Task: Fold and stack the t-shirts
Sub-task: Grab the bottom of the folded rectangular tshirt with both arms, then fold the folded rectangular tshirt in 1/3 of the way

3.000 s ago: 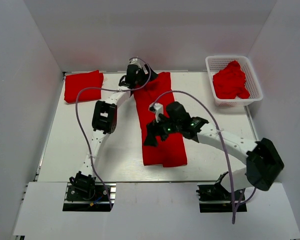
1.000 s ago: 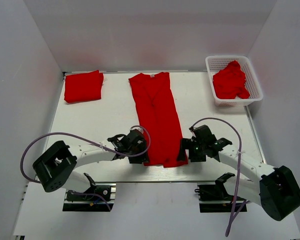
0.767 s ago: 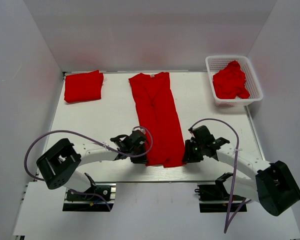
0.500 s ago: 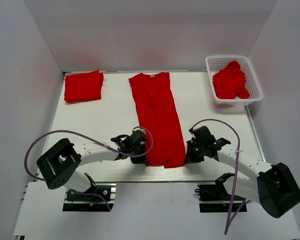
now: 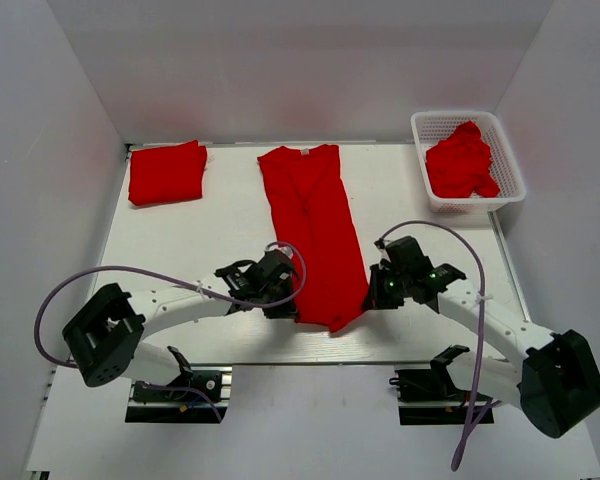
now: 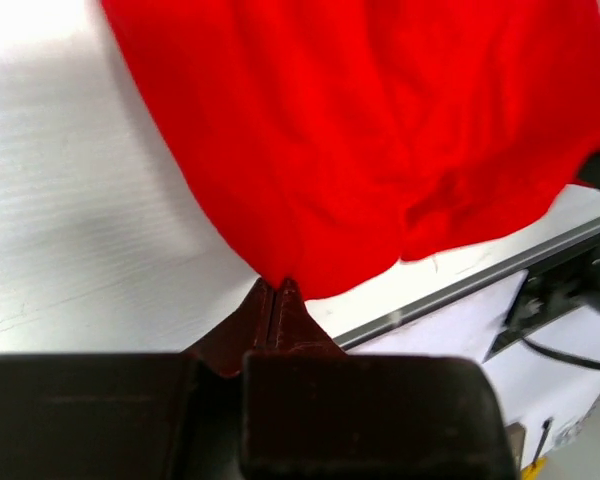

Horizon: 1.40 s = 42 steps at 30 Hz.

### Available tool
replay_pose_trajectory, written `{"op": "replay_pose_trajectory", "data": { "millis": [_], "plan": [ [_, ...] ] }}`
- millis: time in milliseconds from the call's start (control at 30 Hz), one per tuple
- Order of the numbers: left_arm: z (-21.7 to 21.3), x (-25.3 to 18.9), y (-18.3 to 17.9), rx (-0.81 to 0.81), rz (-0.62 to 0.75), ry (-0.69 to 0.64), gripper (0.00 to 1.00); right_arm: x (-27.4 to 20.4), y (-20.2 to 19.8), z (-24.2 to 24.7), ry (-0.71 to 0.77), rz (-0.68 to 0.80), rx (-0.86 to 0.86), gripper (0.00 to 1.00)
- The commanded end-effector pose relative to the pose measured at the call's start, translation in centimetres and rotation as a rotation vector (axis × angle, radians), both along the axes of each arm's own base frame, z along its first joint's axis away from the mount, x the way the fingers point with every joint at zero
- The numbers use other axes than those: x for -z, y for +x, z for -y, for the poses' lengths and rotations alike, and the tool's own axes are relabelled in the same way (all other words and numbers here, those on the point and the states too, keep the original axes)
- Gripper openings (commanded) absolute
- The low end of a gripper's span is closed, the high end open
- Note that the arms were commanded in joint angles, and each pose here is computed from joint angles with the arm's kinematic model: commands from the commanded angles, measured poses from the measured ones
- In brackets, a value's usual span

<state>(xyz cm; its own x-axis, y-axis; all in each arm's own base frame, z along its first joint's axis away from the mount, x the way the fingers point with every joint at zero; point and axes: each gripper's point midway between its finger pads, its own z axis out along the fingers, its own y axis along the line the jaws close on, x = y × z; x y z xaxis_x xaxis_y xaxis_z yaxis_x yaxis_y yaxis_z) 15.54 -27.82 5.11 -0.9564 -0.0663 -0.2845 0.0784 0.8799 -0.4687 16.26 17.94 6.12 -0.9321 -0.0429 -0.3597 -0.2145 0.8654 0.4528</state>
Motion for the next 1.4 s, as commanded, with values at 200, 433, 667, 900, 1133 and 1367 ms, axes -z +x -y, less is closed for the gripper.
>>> {"op": "replay_pose_trajectory", "data": {
  "millis": [200, 433, 667, 900, 1133, 1367],
  "plan": [
    [0.6, -4.9, 7.2, -0.091, 0.097, -0.001, 0.00, -4.0, 7.8, -1.1, -0.066, 0.125, 0.090, 0.00],
    [-0.5, -6.5, 13.7, -0.137, 0.151, -0.043, 0.00, -6.8, 14.5, -2.1, -0.066, 0.225, 0.143, 0.00],
    [-0.7, -7.4, 20.2, -0.135, 0.176, -0.083, 0.00, -6.7, 20.2, -3.3, -0.081, 0.232, 0.120, 0.00],
    [-2.3, -8.5, 25.6, -0.153, 0.214, -0.086, 0.00, -6.4, 25.4, -4.3, -0.082, 0.256, 0.093, 0.00],
    [-2.9, -7.0, 27.8, -0.142, 0.174, -0.120, 0.00, -6.4, 28.9, -4.6, -0.065, 0.280, 0.079, 0.00],
    [-4.1, -6.3, 29.2, -0.156, 0.186, -0.142, 0.00, -4.8, 31.2, -5.0, -0.039, 0.244, 0.071, 0.00]
  ]
}}
